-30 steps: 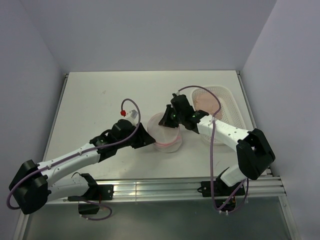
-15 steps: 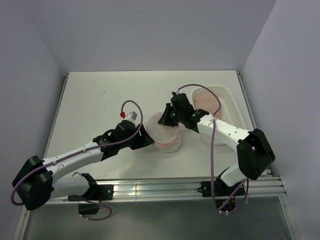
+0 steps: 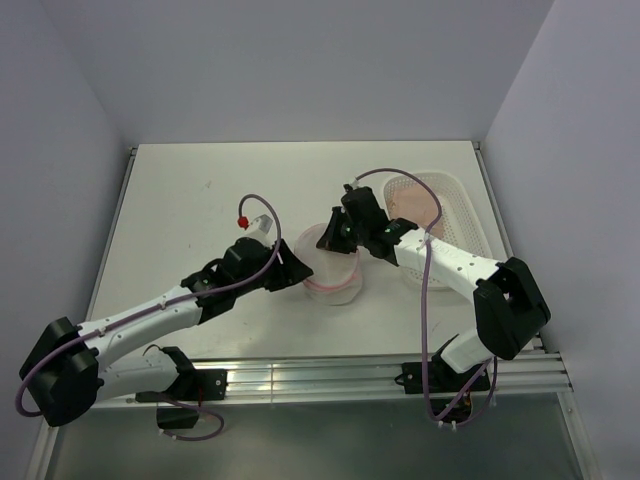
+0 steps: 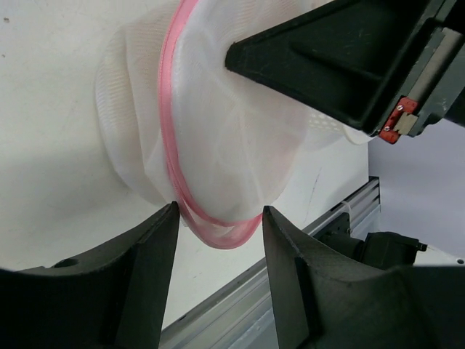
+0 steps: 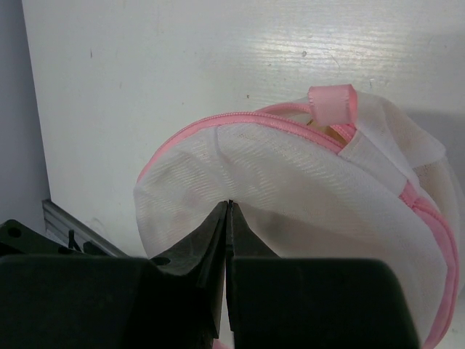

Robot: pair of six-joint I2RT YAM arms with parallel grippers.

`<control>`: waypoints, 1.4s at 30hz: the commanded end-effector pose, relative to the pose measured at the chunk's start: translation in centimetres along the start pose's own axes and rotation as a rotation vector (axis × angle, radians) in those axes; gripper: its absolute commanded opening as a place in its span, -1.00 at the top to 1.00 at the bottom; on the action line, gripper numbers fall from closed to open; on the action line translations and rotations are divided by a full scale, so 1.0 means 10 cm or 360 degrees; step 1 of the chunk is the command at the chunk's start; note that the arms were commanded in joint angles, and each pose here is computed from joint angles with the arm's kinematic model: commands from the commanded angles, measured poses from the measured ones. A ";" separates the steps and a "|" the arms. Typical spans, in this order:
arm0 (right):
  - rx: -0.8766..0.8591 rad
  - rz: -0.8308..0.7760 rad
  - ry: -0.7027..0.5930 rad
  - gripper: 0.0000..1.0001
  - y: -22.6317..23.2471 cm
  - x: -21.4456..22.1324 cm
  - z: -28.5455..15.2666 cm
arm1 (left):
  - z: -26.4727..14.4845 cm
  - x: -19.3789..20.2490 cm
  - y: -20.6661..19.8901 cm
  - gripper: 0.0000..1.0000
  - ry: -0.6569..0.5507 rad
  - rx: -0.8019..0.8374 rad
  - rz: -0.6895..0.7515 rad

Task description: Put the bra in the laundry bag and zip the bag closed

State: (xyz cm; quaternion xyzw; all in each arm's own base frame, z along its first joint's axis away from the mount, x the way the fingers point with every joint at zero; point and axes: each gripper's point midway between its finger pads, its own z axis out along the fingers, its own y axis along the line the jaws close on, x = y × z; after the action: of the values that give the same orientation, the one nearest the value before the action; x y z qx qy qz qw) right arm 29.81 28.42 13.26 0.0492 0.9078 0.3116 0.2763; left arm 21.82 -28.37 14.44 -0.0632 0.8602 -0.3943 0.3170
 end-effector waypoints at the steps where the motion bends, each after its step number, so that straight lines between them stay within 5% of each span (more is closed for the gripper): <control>1: -0.0031 -0.0010 -0.0061 0.88 0.06 -0.10 -0.06 | -0.01 -0.13 -0.14 -0.09 -0.0088 0.0092 -0.0018; 20: -0.0043 -0.0012 -0.0079 0.88 0.08 -0.11 -0.15 | 0.23 -0.14 -0.09 -0.01 -0.0064 -0.0012 -0.0047; 26: -0.0048 -0.0014 -0.0081 0.88 0.08 -0.11 -0.16 | 0.19 -0.18 -0.09 0.24 -0.0085 -0.0021 -0.0043; 34: -0.0029 -0.0033 -0.0145 0.73 0.08 -0.17 -0.37 | 0.24 -0.20 -0.07 0.97 -0.0085 -0.0069 -0.0020; 42: -0.0033 -0.0038 -0.0283 0.31 0.03 -0.23 -0.81 | 0.23 -0.25 -0.06 1.00 -0.0062 -0.0027 -0.0061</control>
State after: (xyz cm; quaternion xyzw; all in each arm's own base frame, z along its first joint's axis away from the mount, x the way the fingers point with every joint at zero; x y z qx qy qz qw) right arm 27.90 25.69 19.64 0.0550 0.8772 0.3317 0.3426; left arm 24.16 -29.44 13.51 -0.0864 0.8676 -0.3729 0.3175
